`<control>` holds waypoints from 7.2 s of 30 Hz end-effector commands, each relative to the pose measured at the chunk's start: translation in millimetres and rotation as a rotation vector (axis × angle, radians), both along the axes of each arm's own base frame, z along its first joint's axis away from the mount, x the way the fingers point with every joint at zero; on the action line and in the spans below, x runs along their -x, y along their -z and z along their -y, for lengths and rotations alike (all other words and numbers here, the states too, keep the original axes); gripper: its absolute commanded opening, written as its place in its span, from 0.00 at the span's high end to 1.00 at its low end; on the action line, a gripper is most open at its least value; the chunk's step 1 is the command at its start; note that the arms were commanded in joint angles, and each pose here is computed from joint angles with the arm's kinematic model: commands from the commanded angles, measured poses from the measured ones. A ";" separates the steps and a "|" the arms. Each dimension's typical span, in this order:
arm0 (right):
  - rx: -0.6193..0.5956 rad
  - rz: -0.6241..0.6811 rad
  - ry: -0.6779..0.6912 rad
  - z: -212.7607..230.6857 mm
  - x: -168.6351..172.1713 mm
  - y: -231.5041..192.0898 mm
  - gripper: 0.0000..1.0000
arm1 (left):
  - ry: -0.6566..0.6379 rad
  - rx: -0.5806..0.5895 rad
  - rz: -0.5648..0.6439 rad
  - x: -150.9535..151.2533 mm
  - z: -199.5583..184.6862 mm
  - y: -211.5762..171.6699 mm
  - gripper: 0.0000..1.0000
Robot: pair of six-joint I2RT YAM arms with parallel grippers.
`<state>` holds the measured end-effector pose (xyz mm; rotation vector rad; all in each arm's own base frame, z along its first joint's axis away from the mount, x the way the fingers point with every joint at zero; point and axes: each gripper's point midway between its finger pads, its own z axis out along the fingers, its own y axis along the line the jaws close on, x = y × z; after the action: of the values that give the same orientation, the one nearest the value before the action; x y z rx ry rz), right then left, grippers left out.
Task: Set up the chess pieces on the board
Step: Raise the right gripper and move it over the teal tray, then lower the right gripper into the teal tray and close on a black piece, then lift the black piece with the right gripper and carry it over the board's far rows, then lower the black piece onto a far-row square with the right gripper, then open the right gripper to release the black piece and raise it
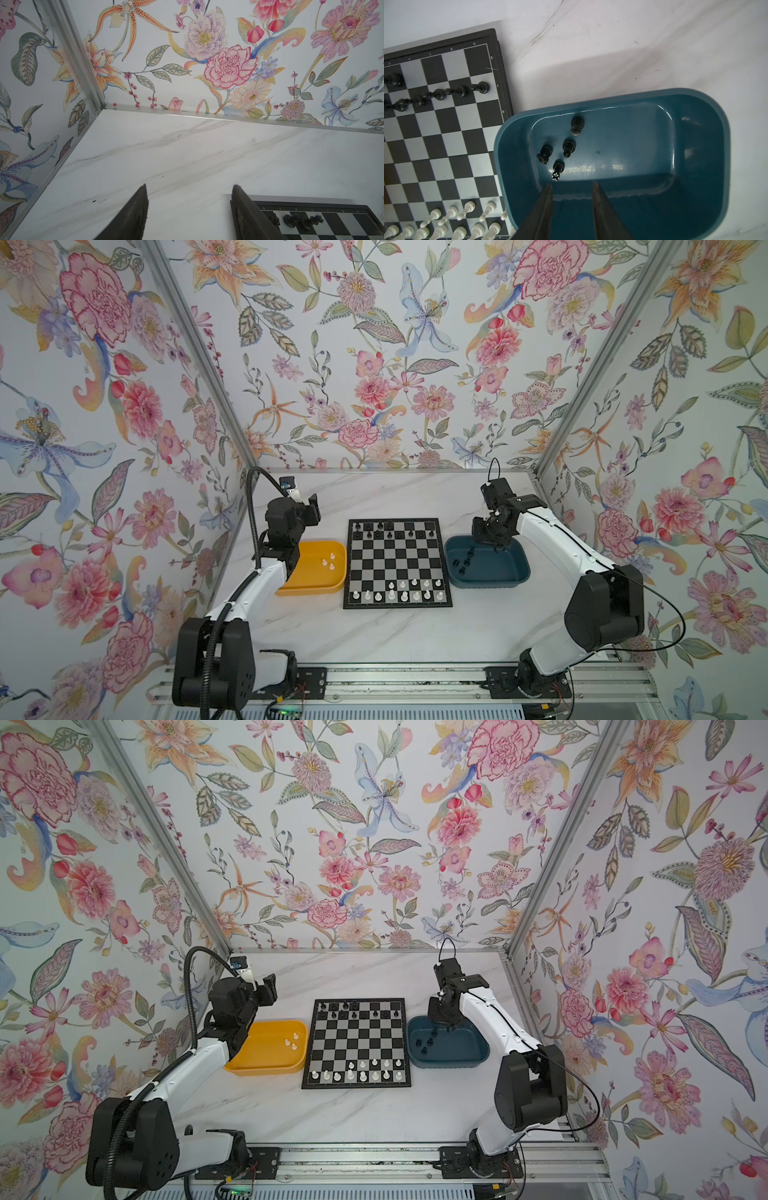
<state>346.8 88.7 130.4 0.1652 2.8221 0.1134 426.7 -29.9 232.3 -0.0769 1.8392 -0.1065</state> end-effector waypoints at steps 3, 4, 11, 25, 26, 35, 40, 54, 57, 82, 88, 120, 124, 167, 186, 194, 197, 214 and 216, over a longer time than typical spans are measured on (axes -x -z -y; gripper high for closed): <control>-0.041 0.027 0.018 0.3 -16.7 13.0 0.66 | -0.009 0.010 0.014 -8.2 3.6 -10.2 0.34; -0.046 0.022 0.019 -0.4 -18.9 16.9 0.66 | -0.009 0.007 0.012 -9.1 4.0 -10.4 0.34; -0.049 -0.022 0.013 -4.1 -27.9 40.4 0.68 | -0.002 -0.010 -0.002 -13.1 7.8 -9.5 0.33; 0.003 -0.079 0.004 -0.5 -34.0 67.8 0.70 | 0.000 -0.023 -0.012 -15.8 9.3 -7.6 0.33; 0.004 -0.078 0.002 -0.6 -34.9 67.9 0.71 | 0.000 -0.024 -0.012 -15.8 9.3 -7.7 0.33; 0.016 -0.089 0.000 -0.8 -37.9 73.8 0.73 | -0.001 -0.028 -0.013 -15.6 9.7 -6.9 0.33; 0.017 -0.098 -0.001 -1.9 -37.9 77.5 0.76 | -0.002 -0.032 -0.018 -15.9 9.6 -5.2 0.33; 0.018 -0.119 -0.009 -6.2 -35.9 85.0 0.80 | 0.004 -0.036 -0.025 -16.2 11.0 -2.9 0.33; 0.019 -0.122 -0.008 -6.5 -35.1 86.1 0.81 | 0.003 -0.038 -0.025 -16.2 11.3 -3.1 0.32; 0.065 -0.121 -0.022 -6.9 -37.3 75.7 0.89 | 0.006 -0.044 -0.030 -16.8 11.7 -0.5 0.32; 0.091 -0.079 -0.042 -11.0 -40.0 41.6 0.89 | 0.010 -0.051 -0.033 -17.1 12.1 1.5 0.32; -0.074 0.000 -0.380 -203.8 -99.4 0.7 0.88 | 0.030 -0.056 -0.007 -1.8 12.9 6.1 0.30; -0.096 -0.027 -0.396 -220.7 -101.7 20.1 0.88 | 0.023 -0.068 -0.011 -1.3 10.8 6.1 0.30; -0.124 -0.084 -0.380 -242.5 -114.6 78.5 0.81 | 0.002 -0.123 -0.031 3.5 4.3 10.2 0.29; -0.151 -0.040 -0.397 -247.4 -115.8 53.3 0.66 | 0.005 -0.119 -0.018 5.1 4.8 5.2 0.28; -0.169 0.000 -0.403 -251.2 -116.9 33.9 0.64 | -0.002 -0.121 -0.005 11.3 3.2 0.1 0.28; -0.160 0.014 -0.403 -248.7 -116.5 26.4 0.63 | -0.003 -0.120 0.000 12.3 2.2 -0.2 0.28; -0.082 0.213 -0.381 -208.4 -117.0 -71.2 0.60 | 0.017 -0.093 0.037 16.5 6.7 -15.2 0.28; -0.055 0.236 -0.365 -193.2 -111.9 -85.2 0.60 | 0.019 -0.084 0.039 16.8 7.5 -15.8 0.29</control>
<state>461.3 306.9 188.4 -0.3470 2.6338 0.3536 414.5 -33.3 243.8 -0.0105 1.8160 -0.0279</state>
